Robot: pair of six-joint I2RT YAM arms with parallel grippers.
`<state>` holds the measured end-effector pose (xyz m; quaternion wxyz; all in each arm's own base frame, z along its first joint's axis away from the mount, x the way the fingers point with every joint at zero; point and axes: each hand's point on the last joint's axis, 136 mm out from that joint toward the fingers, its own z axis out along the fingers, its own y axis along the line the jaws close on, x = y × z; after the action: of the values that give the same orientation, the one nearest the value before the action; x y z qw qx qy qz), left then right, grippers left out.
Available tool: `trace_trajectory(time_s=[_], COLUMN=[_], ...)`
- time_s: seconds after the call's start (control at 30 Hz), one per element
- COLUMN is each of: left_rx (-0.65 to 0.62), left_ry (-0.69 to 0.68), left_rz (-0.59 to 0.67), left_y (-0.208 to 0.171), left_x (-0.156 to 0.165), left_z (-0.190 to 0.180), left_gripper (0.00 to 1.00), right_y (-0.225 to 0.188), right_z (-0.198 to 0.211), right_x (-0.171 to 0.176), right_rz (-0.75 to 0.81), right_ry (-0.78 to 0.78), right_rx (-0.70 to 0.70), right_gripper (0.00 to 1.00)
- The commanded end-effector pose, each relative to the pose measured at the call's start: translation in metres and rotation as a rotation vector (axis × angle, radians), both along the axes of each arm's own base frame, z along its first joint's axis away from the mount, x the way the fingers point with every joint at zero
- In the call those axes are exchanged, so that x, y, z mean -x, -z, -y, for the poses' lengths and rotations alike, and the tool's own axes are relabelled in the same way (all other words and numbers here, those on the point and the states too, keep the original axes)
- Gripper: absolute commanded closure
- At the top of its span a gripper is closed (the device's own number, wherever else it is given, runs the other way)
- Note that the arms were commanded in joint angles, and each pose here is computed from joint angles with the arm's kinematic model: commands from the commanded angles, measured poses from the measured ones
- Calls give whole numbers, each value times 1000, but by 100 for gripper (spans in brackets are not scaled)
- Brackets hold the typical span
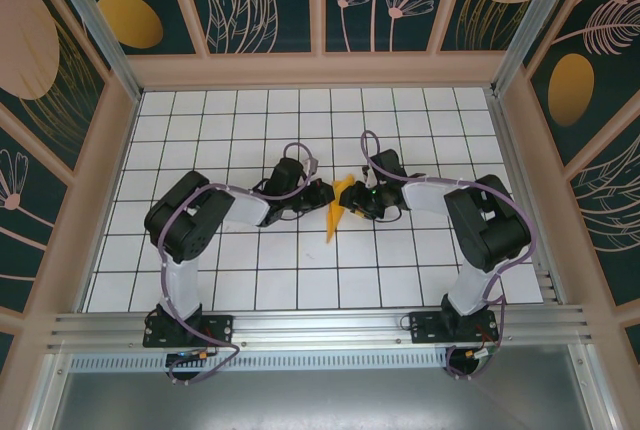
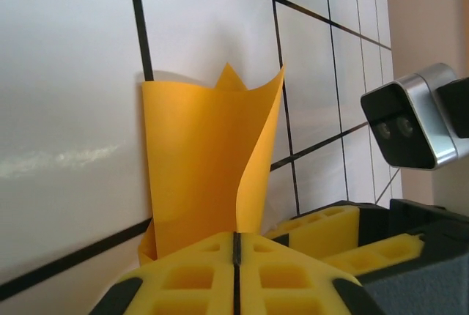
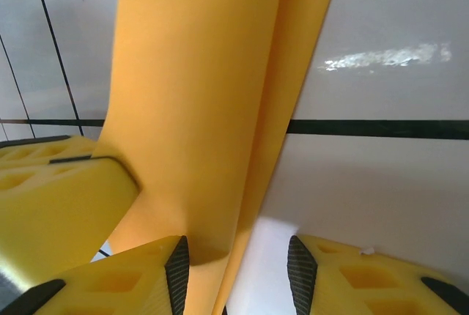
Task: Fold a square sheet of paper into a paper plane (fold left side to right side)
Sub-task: Fold the wing for the fifth time at the center of the table.
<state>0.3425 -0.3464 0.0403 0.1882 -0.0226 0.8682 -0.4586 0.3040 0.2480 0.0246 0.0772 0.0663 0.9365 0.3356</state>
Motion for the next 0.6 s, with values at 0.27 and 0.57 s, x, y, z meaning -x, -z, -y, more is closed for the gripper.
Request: trace_trajectory(time_s=[0.27, 0.57], left_rx=[-74, -72], left_ry=[76, 82], left_rz=[37, 66], left_y=[20, 19], left_x=[-14, -19], left_z=[7, 5], left_gripper=[93, 96], right_y=[9, -6], right_z=[4, 19], right_x=[2, 1], right_rz=[36, 84], right_ry=[-29, -21], right_rx=[71, 74], right_gripper=[53, 52])
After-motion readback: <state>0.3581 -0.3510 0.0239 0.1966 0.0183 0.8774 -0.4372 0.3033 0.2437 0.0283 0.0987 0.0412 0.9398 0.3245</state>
